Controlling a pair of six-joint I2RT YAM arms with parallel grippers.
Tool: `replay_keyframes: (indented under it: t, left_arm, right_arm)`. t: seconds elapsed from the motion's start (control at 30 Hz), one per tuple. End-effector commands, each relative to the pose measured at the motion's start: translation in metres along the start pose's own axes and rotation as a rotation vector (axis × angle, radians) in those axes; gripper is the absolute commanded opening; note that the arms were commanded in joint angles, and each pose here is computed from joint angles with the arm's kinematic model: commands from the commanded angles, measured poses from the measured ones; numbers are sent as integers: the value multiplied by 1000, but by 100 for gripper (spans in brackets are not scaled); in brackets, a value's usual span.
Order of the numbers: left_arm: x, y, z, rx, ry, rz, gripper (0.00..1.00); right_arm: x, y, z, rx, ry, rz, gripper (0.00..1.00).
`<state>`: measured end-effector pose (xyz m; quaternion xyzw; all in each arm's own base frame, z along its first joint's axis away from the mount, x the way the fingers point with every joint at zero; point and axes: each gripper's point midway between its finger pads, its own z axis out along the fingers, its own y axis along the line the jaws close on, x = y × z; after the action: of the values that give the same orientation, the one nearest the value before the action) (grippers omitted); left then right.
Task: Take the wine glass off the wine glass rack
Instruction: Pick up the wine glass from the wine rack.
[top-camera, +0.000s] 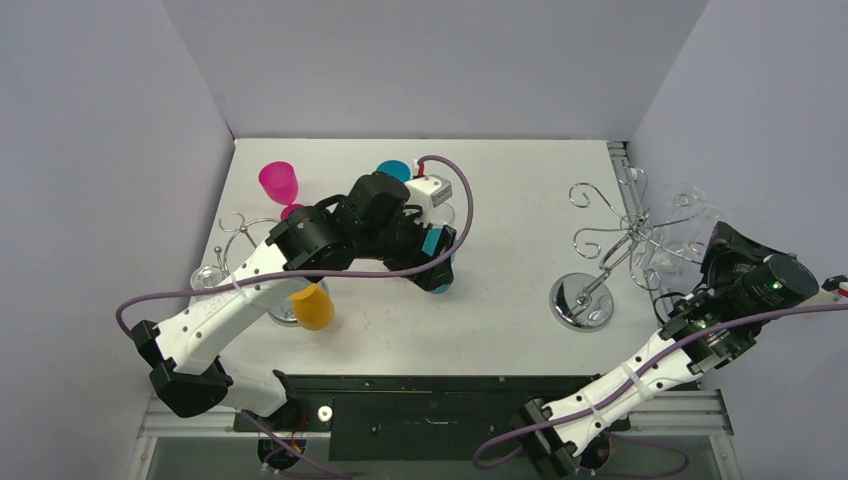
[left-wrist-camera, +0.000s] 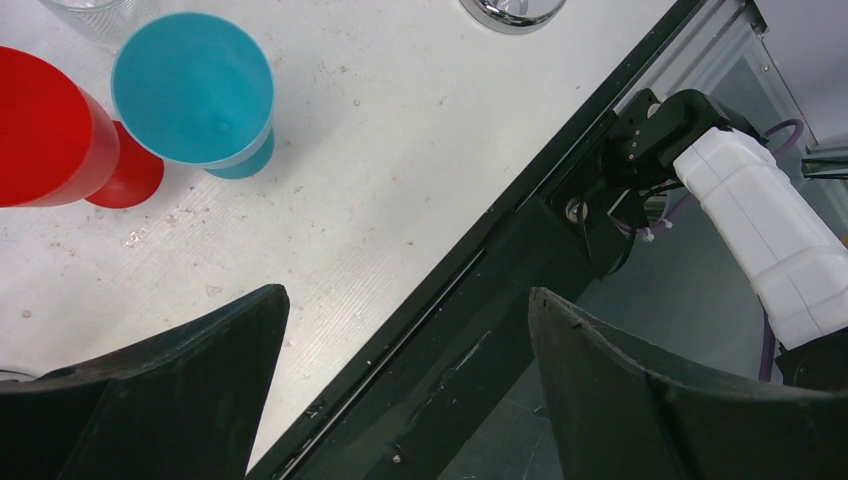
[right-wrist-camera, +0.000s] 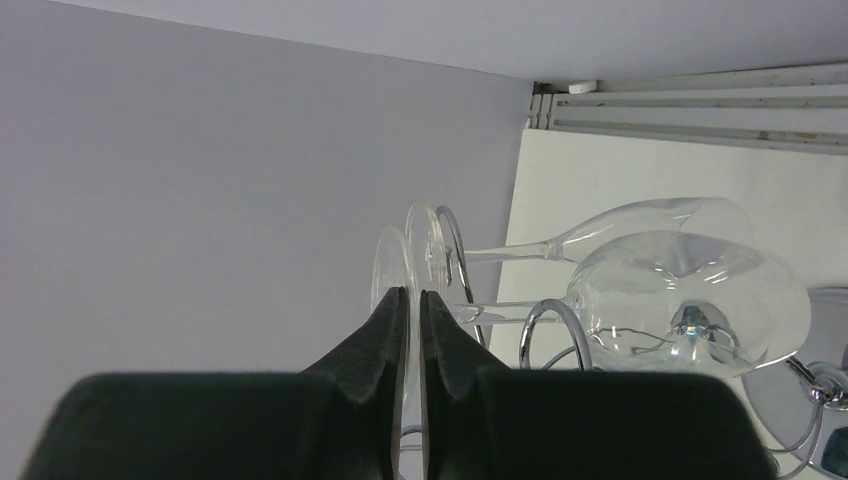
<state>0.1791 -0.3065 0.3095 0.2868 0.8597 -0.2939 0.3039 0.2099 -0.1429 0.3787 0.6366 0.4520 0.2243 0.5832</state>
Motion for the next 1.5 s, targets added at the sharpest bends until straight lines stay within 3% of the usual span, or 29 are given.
replay_keyframes:
  t: [0.0, 0.53, 1.47]
  left_arm:
    - [-17, -9, -9, 30, -55, 28, 88]
    - [-17, -9, -8, 30, -52, 29, 87]
    - [-17, -9, -4, 30, -46, 28, 88]
  right_arm:
    - [-12, 35, -13, -92, -74, -78, 0]
    - [-32, 38, -35, 18, -194, -209, 0]
    - [-36, 59, -55, 41, -212, -312, 0]
